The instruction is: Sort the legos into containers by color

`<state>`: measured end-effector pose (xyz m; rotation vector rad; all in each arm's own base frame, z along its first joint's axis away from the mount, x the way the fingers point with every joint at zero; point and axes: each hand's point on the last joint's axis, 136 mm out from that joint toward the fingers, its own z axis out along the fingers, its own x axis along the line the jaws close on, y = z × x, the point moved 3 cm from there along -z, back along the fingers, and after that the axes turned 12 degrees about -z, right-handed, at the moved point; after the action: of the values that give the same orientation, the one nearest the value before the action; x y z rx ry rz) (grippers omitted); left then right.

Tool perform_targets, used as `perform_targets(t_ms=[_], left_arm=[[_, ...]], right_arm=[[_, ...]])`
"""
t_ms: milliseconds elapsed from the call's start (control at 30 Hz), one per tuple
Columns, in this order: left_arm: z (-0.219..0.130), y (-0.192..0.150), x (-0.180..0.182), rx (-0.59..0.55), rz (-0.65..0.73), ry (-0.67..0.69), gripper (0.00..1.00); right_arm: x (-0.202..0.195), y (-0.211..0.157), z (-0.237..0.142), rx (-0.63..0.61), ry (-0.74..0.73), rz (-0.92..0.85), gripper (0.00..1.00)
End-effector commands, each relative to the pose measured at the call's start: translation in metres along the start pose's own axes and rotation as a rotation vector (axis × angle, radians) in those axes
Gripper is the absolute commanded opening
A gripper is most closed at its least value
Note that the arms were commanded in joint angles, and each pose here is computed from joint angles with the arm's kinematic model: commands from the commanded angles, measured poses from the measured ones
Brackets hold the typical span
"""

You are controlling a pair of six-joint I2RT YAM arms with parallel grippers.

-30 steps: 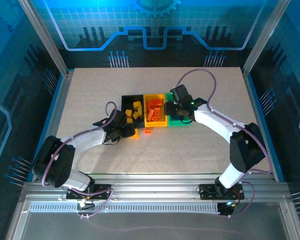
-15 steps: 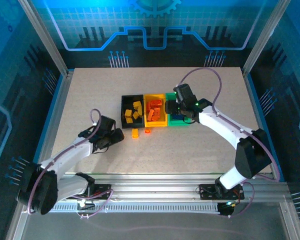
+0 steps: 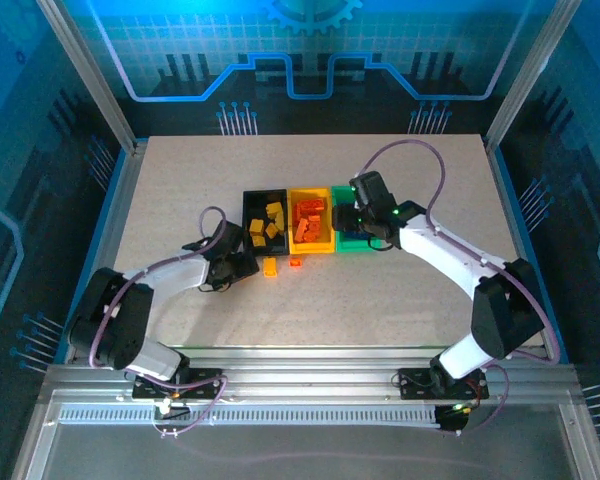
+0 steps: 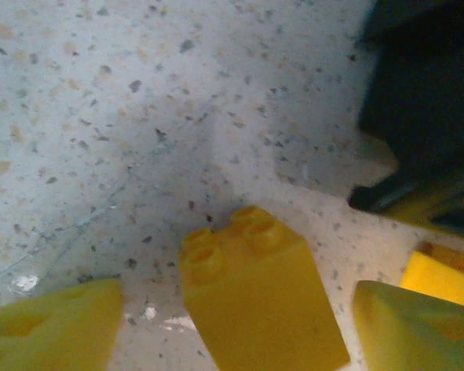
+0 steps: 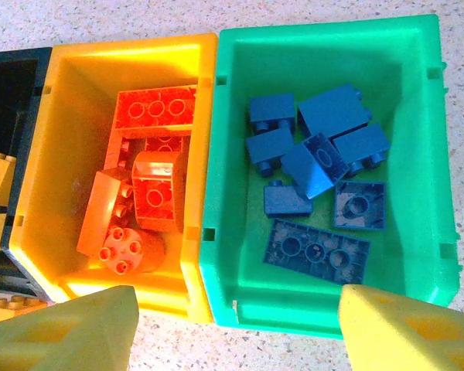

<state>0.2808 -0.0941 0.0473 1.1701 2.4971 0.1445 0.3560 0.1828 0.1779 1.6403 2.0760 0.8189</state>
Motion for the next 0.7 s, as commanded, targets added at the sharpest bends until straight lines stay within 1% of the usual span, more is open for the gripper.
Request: perform_targets(t_ms=[0, 33, 133, 233, 333, 433, 567, 633, 667], left_arm=[[0.004, 0.006, -0.007, -0.02, 0.001, 0.004, 0.61], [0.005, 0.004, -0.003, -0.011, -0.001, 0.019, 0.55], [0.005, -0.001, 0.006, 0.001, -0.007, 0.046, 0.41], [-0.004, -0.004, 0.012, 0.0, -0.013, 0.046, 0.35], [-0.026, -0.002, 0.011, -0.021, -0.002, 0.021, 0.31], [-0.059, 0.003, -0.002, -0.059, 0.025, -0.036, 0.31], [-0.095, 0.019, -0.04, -0.104, 0.061, -0.138, 0.33], [-0.1, 0.031, -0.067, -0.115, 0.086, -0.172, 0.34], [-0.097, 0.035, -0.077, -0.11, 0.097, -0.172, 0.34]], right_arm=[[-0.004, 0.009, -0.013, -0.053, 0.015, 0.032, 0.7], [-0.004, 0.008, -0.013, -0.053, 0.021, 0.035, 0.7], [-0.005, 0.007, -0.012, -0.056, 0.025, 0.04, 0.7], [-0.005, 0.007, -0.011, -0.053, 0.028, 0.043, 0.7], [-0.008, 0.007, -0.012, -0.054, 0.027, 0.046, 0.7], [-0.01, 0.006, -0.013, -0.057, 0.026, 0.052, 0.7], [-0.013, 0.004, -0.013, -0.059, 0.027, 0.067, 0.7], [-0.014, 0.001, -0.011, -0.051, 0.022, 0.077, 0.71], [-0.015, 0.0, -0.01, -0.047, 0.019, 0.081, 0.71]])
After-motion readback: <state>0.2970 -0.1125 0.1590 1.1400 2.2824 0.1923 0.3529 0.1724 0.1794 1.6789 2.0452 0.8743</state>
